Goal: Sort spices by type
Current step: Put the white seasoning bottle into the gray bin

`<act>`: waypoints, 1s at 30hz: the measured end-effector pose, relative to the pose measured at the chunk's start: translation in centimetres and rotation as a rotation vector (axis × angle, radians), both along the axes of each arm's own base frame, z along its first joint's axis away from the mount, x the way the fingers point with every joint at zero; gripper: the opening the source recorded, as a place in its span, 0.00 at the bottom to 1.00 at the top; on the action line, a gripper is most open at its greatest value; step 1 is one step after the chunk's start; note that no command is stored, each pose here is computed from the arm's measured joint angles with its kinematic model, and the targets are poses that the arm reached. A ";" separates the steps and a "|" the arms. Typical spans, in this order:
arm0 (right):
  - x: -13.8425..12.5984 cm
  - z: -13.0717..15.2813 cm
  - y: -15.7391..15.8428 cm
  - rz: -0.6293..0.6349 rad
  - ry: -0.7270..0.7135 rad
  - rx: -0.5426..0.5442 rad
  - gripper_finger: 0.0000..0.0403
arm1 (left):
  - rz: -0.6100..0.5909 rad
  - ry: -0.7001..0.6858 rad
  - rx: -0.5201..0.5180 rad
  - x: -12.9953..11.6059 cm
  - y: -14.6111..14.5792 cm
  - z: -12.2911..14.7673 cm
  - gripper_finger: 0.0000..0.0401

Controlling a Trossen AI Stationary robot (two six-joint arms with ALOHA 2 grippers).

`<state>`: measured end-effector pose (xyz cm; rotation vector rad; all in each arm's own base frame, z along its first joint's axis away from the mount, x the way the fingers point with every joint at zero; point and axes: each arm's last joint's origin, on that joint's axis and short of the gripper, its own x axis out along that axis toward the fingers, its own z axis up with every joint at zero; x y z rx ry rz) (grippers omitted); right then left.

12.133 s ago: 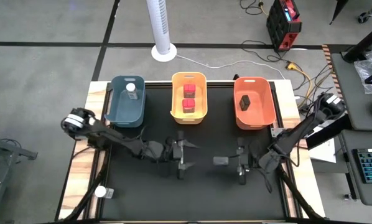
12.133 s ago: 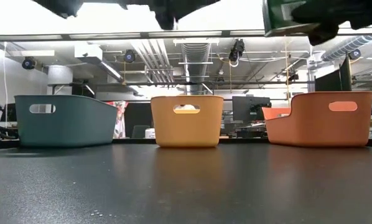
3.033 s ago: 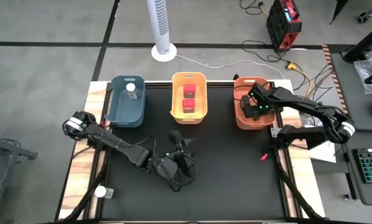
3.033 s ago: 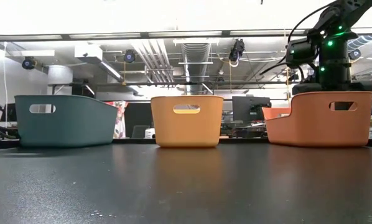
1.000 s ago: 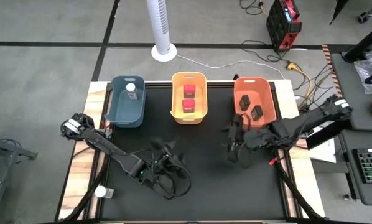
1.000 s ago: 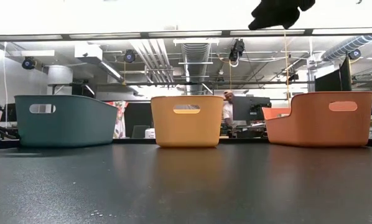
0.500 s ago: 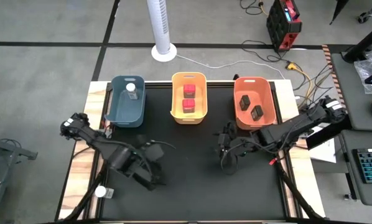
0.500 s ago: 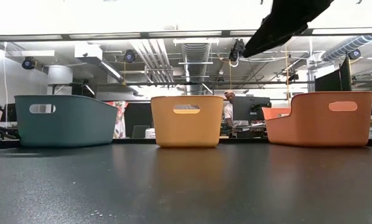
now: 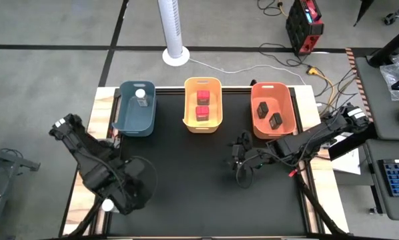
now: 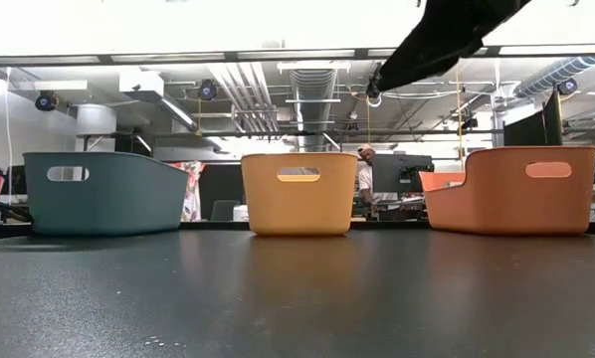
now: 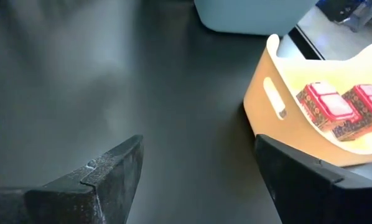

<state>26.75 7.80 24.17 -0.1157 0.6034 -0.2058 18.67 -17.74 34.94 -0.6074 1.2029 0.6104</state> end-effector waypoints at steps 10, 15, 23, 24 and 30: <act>0.1 0.2 0.0 -0.003 -0.022 0.012 0.72 | 0.281 0.570 -0.172 -3.7 -1.6 -6.0 0.14; 0.1 0.2 0.0 -0.012 -0.032 0.027 0.73 | 0.383 0.623 -0.164 -3.8 -2.0 -7.3 0.07; 0.2 0.2 0.0 -0.014 -0.031 0.026 0.73 | 0.426 0.739 -0.130 -3.3 -2.9 -9.6 0.00; 0.2 0.2 0.0 -0.013 -0.031 0.026 0.72 | 0.425 0.739 -0.133 -3.1 -3.2 -9.7 0.00; 0.1 0.2 0.0 -0.012 -0.030 0.023 0.70 | 0.414 0.760 -0.134 -2.1 -4.8 -10.4 0.00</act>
